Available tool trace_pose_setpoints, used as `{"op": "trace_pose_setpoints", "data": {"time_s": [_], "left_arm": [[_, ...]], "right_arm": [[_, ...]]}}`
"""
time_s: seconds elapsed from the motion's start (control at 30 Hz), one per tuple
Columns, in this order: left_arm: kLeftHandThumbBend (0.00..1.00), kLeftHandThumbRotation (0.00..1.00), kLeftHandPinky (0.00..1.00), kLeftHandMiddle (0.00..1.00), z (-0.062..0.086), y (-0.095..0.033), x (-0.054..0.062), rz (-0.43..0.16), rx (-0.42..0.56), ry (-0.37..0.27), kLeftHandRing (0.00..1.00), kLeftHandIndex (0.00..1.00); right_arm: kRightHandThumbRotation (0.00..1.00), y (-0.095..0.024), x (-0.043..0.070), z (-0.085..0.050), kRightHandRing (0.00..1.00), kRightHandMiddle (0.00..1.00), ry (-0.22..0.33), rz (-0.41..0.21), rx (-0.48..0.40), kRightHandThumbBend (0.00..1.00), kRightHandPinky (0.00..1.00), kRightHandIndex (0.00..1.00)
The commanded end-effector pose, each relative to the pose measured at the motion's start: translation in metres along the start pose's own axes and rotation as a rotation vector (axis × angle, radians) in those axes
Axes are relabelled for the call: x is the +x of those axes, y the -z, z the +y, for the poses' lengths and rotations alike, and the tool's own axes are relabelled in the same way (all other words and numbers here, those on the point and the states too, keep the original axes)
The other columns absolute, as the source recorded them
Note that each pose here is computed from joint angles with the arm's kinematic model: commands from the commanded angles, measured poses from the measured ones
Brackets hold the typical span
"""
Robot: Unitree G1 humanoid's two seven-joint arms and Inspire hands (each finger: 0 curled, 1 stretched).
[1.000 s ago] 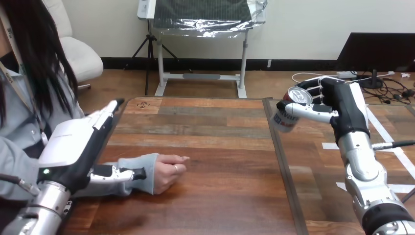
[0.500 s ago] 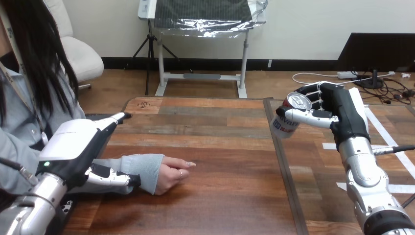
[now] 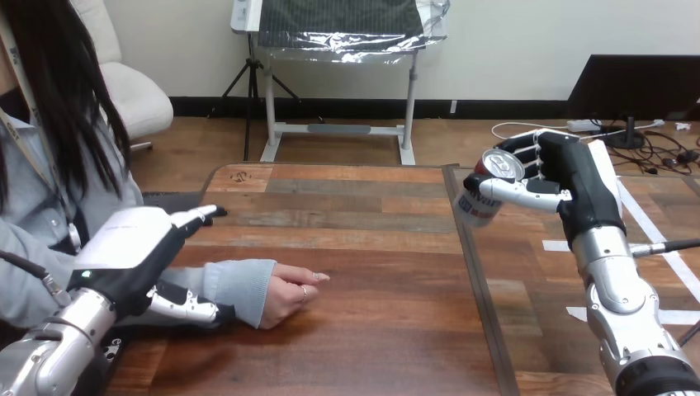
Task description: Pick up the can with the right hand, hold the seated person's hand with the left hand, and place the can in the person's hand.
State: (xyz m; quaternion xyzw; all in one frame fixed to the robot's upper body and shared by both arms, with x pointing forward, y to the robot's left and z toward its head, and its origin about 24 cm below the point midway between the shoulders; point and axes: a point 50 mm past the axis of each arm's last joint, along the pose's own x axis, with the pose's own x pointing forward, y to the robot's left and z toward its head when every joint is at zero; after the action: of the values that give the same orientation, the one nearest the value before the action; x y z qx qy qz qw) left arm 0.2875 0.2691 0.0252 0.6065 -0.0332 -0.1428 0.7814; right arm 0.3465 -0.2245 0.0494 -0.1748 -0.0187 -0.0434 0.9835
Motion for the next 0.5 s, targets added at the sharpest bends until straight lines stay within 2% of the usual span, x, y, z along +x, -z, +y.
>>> {"op": "trace_pose_setpoints", "data": {"time_s": [0.0, 0.47], "left_arm": [[1.0, 0.42, 0.76, 0.86, 0.0243, 0.0015, 0.014, -0.011, 0.055, -0.024, 0.82, 0.88], [1.0, 0.43, 0.77, 0.86, 0.0185, 0.0022, 0.0182, -0.011, 0.073, 0.022, 0.82, 0.87]], "right_arm": [[0.0, -0.0335, 0.0126, -0.0099, 0.42, 0.47, 0.032, -0.14, 0.019, 0.78, 0.38, 0.48], [0.0, -0.0334, 0.0112, -0.0105, 0.42, 0.47, 0.026, -0.141, 0.022, 0.78, 0.39, 0.49]]}}
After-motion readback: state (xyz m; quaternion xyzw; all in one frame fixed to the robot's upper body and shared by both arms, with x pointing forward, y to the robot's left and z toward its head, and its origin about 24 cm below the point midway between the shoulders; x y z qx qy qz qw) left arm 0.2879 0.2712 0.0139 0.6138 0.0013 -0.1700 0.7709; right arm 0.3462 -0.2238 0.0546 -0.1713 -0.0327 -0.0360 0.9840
